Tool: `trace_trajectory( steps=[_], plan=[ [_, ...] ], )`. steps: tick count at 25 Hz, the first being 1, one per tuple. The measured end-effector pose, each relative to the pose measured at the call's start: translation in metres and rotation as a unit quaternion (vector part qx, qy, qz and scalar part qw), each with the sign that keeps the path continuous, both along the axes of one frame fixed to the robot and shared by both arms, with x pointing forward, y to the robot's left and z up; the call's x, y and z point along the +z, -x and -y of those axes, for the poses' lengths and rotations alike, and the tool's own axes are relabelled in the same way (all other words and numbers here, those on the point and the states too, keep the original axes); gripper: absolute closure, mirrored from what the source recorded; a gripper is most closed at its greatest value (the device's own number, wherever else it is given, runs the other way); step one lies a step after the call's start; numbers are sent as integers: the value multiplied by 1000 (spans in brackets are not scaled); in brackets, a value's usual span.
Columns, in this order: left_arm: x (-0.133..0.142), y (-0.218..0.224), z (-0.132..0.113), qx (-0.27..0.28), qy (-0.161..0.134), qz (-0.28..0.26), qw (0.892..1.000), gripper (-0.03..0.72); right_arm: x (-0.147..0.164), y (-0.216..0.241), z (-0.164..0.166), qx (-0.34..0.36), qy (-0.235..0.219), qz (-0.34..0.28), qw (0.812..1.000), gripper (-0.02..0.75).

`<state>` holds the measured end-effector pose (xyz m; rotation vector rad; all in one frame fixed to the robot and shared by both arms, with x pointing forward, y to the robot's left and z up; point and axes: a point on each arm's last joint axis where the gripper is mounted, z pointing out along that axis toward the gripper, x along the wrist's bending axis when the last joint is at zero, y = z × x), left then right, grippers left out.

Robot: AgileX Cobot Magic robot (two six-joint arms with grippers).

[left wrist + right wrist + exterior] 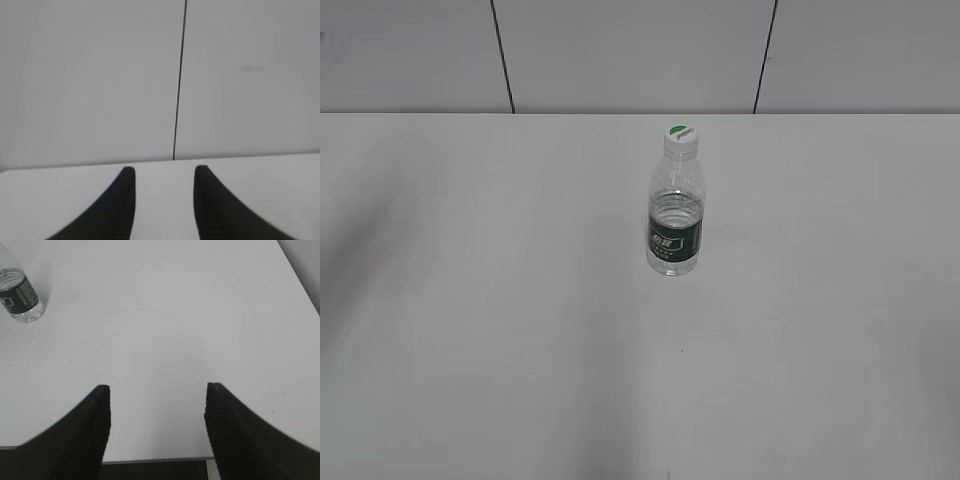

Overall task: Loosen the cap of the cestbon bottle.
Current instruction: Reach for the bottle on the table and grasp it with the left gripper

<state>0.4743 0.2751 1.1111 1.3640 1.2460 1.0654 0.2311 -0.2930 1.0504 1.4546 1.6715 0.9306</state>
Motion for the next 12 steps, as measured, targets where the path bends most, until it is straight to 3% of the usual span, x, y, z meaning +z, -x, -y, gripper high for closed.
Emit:
trace_trajectory(
  steps=[6, 9, 12],
  plan=[
    [-83, -27, 47, -61, -16, -12, 998, 447, 0, 0, 0, 0, 0, 0, 1000, 272],
    [-115, -32, 68, -119, 12, -6, 993, 447, 0, 0, 0, 0, 0, 0, 1000, 272],
    [-131, -34, 83, -190, 42, 1, 981, 447, 0, 0, 0, 0, 0, 0, 1000, 272]
  ],
)
